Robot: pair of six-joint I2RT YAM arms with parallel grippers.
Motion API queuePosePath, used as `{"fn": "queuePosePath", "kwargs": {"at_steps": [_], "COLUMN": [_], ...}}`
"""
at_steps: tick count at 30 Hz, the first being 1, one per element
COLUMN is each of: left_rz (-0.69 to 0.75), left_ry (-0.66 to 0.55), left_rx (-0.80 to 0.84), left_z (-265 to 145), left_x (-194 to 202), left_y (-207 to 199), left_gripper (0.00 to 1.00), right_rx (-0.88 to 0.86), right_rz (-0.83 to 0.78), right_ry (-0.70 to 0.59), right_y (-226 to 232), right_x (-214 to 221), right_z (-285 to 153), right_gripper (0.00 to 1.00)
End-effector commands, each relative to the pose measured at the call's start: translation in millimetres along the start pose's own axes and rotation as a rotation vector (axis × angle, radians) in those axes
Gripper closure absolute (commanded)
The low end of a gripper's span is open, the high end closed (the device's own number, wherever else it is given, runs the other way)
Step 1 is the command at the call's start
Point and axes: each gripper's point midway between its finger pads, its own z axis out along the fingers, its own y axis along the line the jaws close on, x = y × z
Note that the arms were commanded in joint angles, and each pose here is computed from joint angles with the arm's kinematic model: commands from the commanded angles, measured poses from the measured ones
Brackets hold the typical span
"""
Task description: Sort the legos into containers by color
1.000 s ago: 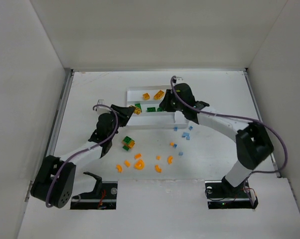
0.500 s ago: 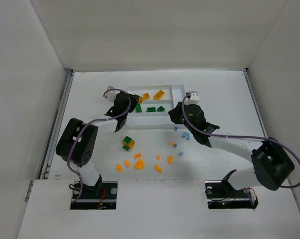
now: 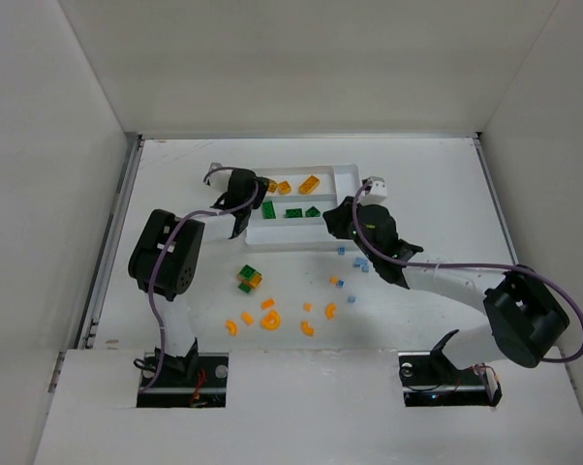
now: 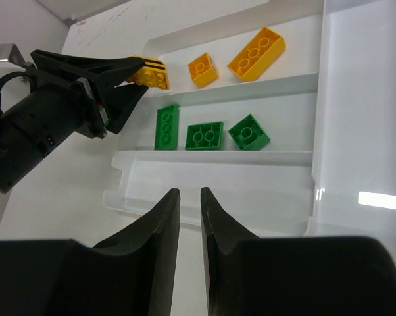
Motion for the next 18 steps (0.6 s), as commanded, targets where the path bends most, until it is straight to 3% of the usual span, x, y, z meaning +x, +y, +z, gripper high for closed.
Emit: {"fn": "queuePosePath", "kwargs": {"at_steps": [1,9,18], "left_rz": [-0.040,-0.008,0.030], "left_ry": [-0.026,-0.025,-0.032], "left_rx": [0.036,0.031,0.068], "left_z": [1.4,-2.9,-18.1], "left_x": [-6.1,-10.0,-19.7], "left_y": [-24.4,-26.0,-39.8], "left_gripper": [0.77,0.59,0.54], "right_rx": [-0.041,-0.060,-0.121], "right_rz": [0.025,0.008,-0.033], "right_ry": [-0.055,-0.044,-0.012], "right_y": [12.8,20.2,37.8], "right_x": [-11.4,-7.6,1.5], "right_z": [1.1,1.8,0.2], "right_gripper": [0.74,0.71,0.70]}}
